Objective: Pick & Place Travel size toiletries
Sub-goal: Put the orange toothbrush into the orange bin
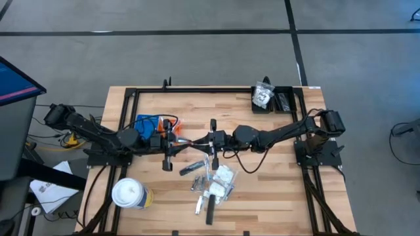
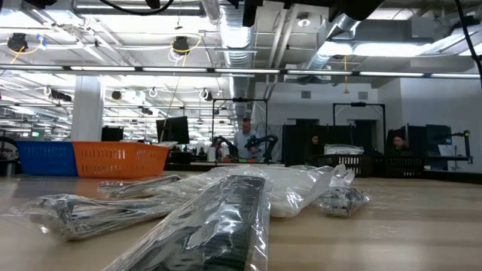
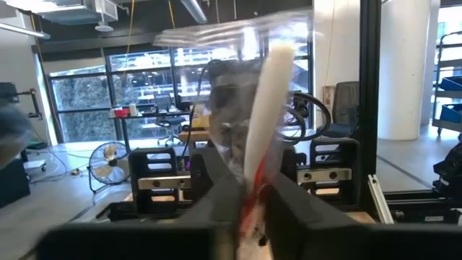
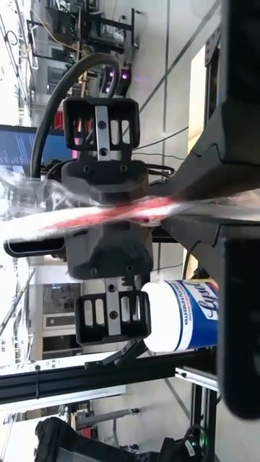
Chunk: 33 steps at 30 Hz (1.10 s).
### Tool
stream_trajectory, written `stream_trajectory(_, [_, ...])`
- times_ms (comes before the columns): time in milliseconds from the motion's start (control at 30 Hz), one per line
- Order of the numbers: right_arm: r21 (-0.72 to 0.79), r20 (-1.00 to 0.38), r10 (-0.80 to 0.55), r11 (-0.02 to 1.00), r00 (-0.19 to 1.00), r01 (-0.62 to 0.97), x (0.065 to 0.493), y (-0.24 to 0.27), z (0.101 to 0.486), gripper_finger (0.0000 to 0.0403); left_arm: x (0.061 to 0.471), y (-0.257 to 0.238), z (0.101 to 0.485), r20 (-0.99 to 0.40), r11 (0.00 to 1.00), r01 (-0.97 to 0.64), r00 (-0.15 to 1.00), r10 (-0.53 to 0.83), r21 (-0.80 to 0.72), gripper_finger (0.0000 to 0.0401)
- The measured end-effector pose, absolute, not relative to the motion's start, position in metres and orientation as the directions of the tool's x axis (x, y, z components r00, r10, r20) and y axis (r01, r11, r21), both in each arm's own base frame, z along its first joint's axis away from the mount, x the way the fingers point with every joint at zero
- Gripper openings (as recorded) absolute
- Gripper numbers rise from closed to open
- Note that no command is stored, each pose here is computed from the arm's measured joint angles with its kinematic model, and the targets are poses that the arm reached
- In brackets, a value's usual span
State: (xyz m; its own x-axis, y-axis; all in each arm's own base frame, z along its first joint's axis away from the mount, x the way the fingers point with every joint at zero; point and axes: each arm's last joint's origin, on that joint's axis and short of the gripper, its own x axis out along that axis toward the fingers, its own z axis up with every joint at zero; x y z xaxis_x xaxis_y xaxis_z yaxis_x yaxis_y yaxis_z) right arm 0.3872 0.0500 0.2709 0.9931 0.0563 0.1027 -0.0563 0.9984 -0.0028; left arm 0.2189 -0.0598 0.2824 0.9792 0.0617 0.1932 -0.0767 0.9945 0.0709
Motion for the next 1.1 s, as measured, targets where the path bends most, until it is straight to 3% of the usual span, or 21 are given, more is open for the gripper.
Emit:
stream_trajectory(200, [0.011,0.104,0.055,0.998,0.993,-0.056,0.387,0.05,0.271,0.0082,0.219,-0.059,0.282,0.188,0.994,-0.097,0.978,0.088,0.041,0.0011])
stream_trajectory(333, [0.028,0.031,0.06,0.998,0.998,-0.06,0.376,0.048,0.291,0.0141,0.216,-0.059,0.29,0.183,0.985,-0.173,0.968,0.171,-0.006,0.0011])
stream_trajectory(400, [0.033,-0.056,0.051,0.998,0.997,-0.049,0.366,0.043,0.304,0.0181,0.215,-0.06,0.295,0.124,0.968,-0.252,0.96,0.251,-0.007,0.0011])
stream_trajectory(533, [0.018,-0.206,0.016,1.0,0.978,-0.013,0.342,0.03,0.326,0.0266,0.219,-0.054,0.311,-0.126,0.918,-0.396,0.91,0.396,0.029,0.0011])
stream_trajectory(633, [-0.047,-0.269,-0.027,0.999,0.963,0.015,0.318,0.015,0.34,0.0312,0.222,-0.039,0.327,-0.335,0.877,-0.48,0.826,0.454,0.006,0.0011])
stream_trajectory(800, [-0.03,-0.362,-0.126,0.992,0.924,0.123,0.286,-0.015,0.351,0.0359,0.237,-0.007,0.333,-0.609,0.832,-0.554,0.651,0.453,0.027,0.0011])
stream_trajectory(967, [0.001,-0.452,-0.208,0.972,0.867,0.234,0.271,-0.04,0.342,0.038,0.256,0.026,0.3,-0.824,0.809,-0.584,0.427,0.373,0.064,0.0011])
stream_trajectory(1100, [0.005,-0.539,-0.24,0.958,0.808,0.288,0.268,-0.053,0.331,0.0386,0.261,0.041,0.278,-0.9,0.77,-0.627,0.264,0.348,0.114,0.0011])
